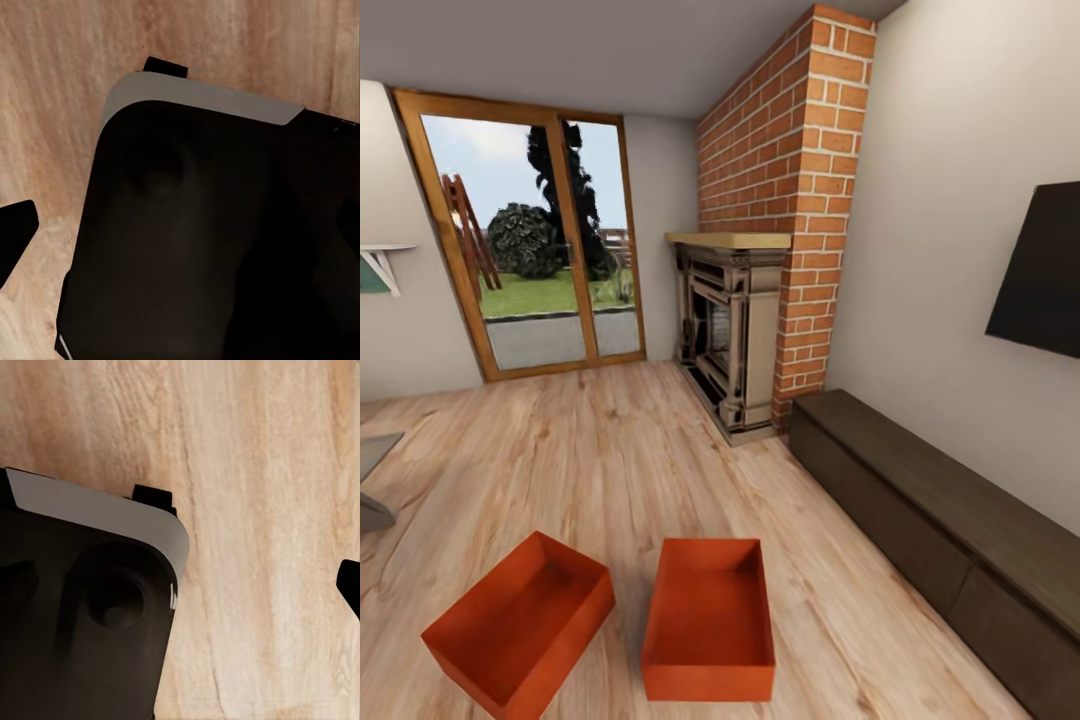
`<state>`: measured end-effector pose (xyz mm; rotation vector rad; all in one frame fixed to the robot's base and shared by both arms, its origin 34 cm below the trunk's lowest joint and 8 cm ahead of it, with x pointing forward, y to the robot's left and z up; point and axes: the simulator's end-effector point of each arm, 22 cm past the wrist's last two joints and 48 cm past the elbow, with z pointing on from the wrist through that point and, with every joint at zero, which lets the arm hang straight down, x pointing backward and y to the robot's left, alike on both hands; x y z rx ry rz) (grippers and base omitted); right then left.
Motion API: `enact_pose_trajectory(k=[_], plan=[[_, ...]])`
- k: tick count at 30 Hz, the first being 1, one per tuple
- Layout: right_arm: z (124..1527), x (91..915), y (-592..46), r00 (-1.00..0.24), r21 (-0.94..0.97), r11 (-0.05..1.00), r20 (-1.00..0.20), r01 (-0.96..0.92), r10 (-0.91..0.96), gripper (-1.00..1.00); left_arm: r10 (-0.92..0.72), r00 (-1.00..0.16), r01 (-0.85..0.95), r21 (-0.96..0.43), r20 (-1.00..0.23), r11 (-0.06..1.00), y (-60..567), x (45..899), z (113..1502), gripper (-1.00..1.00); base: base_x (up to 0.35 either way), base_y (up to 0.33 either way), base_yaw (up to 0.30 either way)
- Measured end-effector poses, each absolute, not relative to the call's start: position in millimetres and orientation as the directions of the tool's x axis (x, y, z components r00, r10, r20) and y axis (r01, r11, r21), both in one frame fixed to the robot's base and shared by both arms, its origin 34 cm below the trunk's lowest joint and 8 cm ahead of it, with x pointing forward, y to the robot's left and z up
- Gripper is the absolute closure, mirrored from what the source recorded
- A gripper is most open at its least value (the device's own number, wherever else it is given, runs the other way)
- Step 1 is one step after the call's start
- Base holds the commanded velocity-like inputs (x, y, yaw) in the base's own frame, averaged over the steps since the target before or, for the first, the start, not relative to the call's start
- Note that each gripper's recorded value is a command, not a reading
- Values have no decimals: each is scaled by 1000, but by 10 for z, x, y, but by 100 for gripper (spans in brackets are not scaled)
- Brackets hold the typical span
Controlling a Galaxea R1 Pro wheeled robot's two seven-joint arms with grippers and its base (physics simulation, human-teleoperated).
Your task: Move the two storage containers from the living room to the garage. In the garage, place one container on the floor and stack the other container on top of it (either order is fine).
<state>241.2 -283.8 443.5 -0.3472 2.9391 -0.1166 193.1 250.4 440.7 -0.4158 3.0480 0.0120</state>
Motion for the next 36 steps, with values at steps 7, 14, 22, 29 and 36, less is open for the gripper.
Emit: enact_pose_trajectory(k=[7, 14, 22, 29, 36], plan=[[4435, 2411, -2835, -958, -98, 971, -169, -220, -234, -100, -267, -961, -268, -1, -66, 963, 2505, 1932, 4407, -100, 314, 181, 0], [4433, 2411, -2823, -958, -96, 971, -169, -218, -232, -100, -268, -961, -268, -1, -66, 963, 2503, 1933, 4406, -100, 242, 92, -65], [4432, 2409, -2816, -958, -95, 971, -167, -219, -232, -100, -269, -961, -269, -3, -65, 963, 2485, 1933, 4405, -100, 21, 5, -230], [4431, 2409, -2815, -958, -95, 971, -167, -219, -232, -100, -270, -961, -270, -4, -65, 963, 2482, 1932, 4405, -100, 12, 0, -150], [4433, 2409, -2815, -958, -96, 971, -168, -220, -234, -100, -264, -962, -264, -4, -64, 964, 2478, 1926, 4406, -100, 248, 0, -9]])
